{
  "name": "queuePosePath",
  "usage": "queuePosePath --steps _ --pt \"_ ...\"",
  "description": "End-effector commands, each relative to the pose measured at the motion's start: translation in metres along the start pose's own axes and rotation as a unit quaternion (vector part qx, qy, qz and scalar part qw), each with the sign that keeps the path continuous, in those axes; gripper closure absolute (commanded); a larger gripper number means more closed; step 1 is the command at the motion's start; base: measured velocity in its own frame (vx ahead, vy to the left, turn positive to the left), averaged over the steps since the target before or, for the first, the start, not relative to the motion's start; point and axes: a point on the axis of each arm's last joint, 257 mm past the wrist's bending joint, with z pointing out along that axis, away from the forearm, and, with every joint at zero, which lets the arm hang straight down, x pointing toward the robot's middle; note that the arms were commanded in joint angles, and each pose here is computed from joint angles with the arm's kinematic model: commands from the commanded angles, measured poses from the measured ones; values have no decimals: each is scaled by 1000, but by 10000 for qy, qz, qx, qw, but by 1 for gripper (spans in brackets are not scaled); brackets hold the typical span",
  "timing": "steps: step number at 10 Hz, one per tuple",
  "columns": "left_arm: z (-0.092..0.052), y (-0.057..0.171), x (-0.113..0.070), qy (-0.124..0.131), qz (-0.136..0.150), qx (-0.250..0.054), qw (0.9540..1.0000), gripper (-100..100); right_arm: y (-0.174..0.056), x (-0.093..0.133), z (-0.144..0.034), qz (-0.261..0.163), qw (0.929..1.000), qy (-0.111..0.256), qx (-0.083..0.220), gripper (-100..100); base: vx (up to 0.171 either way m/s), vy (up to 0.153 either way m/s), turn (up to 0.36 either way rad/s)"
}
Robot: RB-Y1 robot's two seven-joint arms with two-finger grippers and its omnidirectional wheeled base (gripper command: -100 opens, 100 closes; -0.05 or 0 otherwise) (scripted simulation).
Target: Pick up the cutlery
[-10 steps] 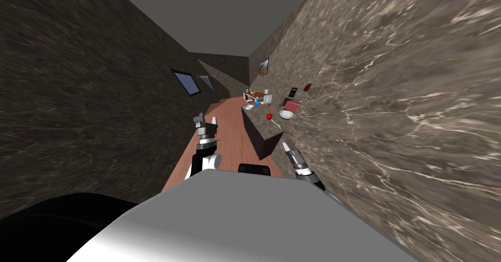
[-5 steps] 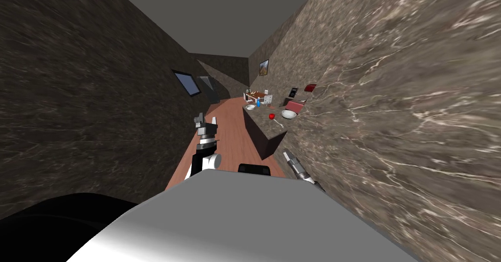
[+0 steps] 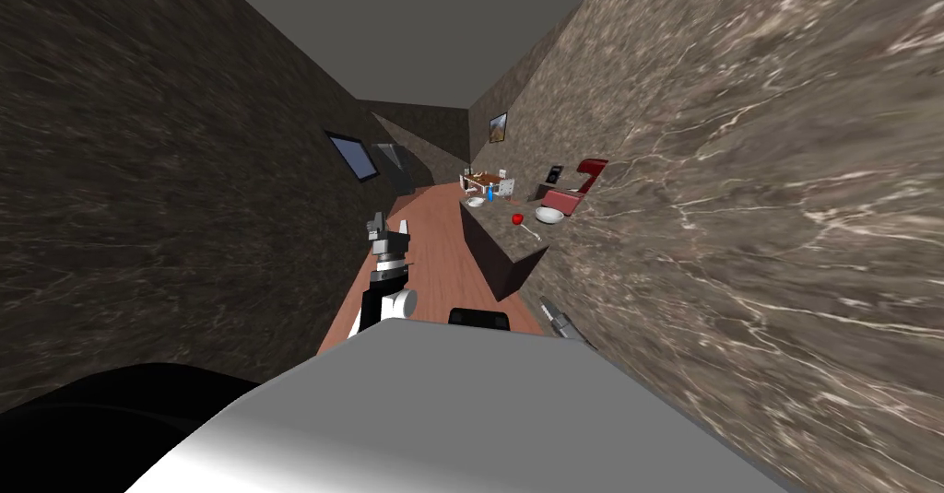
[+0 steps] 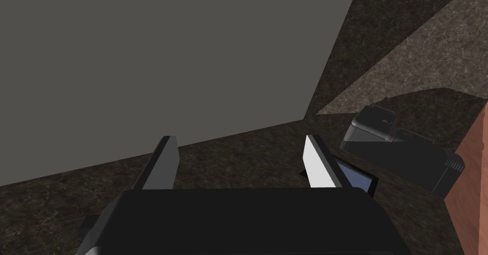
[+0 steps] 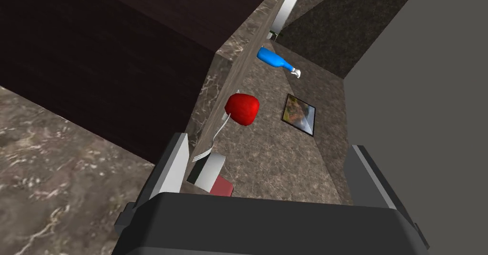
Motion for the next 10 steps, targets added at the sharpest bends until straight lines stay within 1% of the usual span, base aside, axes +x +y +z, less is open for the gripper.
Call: queuePosePath --steps 1,2,3,4,5,6,7,8,9,10 --pt "0 0 0 0 0 0 10000 0 -33 7 -20 -120 9986 236 449 -100 14 121 15" --pt "0 0 0 0 0 0 10000 0 -35 6 -23 -182 9982 309 485 -100 14 109 -3" --pt "0 0 0 0 0 0 10000 0 -57 9 -40 -266 9954 460 799 -100 46 138 27" --pt "0 0 0 0 0 0 10000 0 -61 7 -44 -351 9942 557 851 -100 38 108 -3" --pt "0 0 0 0 0 0 10000 0 -84 9 -63 -446 9895 700 1180 -100 33 121 41" --pt "0 0 0 0 0 0 10000 0 -92 5 -71 -543 9869 804 1290 -100 29 101 7" --pt "0 0 0 0 0 0 10000 0 -115 4 -93 -678 9797 968 1621 -100 46 118 42" --pt "0 0 0 0 0 0 10000 0 -118 0 -98 -758 9772 1048 1682 -100 46 101 18" --pt "0 0 0 0 0 0 10000 0 -139 -4 -121 -903 9683 1203 1996 -100 74 101 49" --pt "0 0 0 0 0 0 10000 0 -142 -9 -125 -982 9652 1277 2059 -100 66 83 22"
